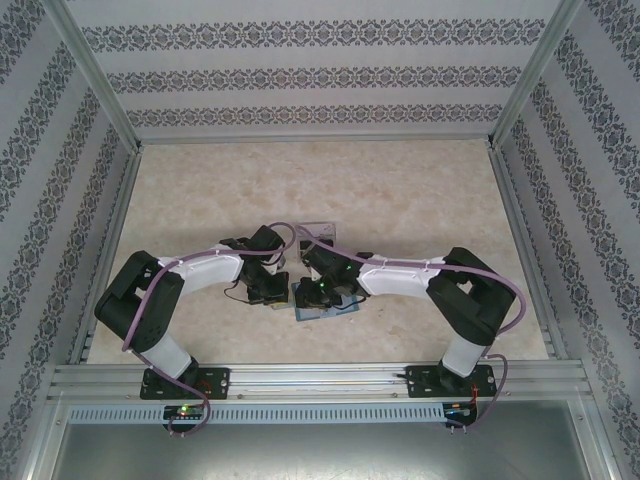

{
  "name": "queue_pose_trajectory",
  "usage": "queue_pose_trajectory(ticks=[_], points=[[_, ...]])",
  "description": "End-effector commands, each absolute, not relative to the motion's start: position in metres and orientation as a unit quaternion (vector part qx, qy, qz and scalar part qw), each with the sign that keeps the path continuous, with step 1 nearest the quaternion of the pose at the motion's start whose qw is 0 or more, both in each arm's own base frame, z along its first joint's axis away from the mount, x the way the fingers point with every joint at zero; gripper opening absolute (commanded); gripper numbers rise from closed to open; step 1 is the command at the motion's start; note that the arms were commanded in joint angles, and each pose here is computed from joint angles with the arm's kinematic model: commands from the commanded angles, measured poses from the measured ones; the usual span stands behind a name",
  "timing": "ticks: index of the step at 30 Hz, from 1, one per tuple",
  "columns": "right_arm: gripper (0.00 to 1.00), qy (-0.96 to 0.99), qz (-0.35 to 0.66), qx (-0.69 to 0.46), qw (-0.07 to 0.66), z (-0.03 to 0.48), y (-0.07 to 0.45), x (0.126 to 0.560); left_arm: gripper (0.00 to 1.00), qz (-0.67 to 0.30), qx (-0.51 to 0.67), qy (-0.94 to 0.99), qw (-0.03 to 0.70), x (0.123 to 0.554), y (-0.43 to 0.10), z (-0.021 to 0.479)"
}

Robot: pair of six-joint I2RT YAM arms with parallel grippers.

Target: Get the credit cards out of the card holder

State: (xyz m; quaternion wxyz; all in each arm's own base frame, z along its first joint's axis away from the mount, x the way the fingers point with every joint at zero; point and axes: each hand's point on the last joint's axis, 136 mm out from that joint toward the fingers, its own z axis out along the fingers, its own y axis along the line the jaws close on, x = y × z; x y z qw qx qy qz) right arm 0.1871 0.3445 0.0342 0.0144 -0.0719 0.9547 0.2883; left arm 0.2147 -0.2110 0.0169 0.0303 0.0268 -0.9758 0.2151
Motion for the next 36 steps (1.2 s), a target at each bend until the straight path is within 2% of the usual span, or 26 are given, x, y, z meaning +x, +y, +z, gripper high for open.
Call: queue_pose_trajectory(ticks=[1, 13, 26, 36], points=[[0.26, 0.963, 0.254, -0.081, 0.023, 0.032, 0.341, 0.189, 0.05, 0.194, 0.032, -0.979, 0.057, 0.197, -0.203, 0.006], [0.39, 0.983, 0.157, -0.094, 0.022, 0.018, 0.315, 0.188, 0.05, 0.195, 0.031, -0.979, 0.057, 0.197, -0.203, 0.007], [0.55, 0.986, 0.04, -0.15, 0.055, 0.024, 0.297, 0.192, 0.05, 0.203, 0.033, -0.977, 0.05, 0.199, -0.206, 0.011], [0.59, 0.981, -0.039, -0.174, 0.08, 0.034, 0.284, 0.197, 0.05, 0.205, 0.036, -0.977, 0.046, 0.201, -0.206, 0.013]])
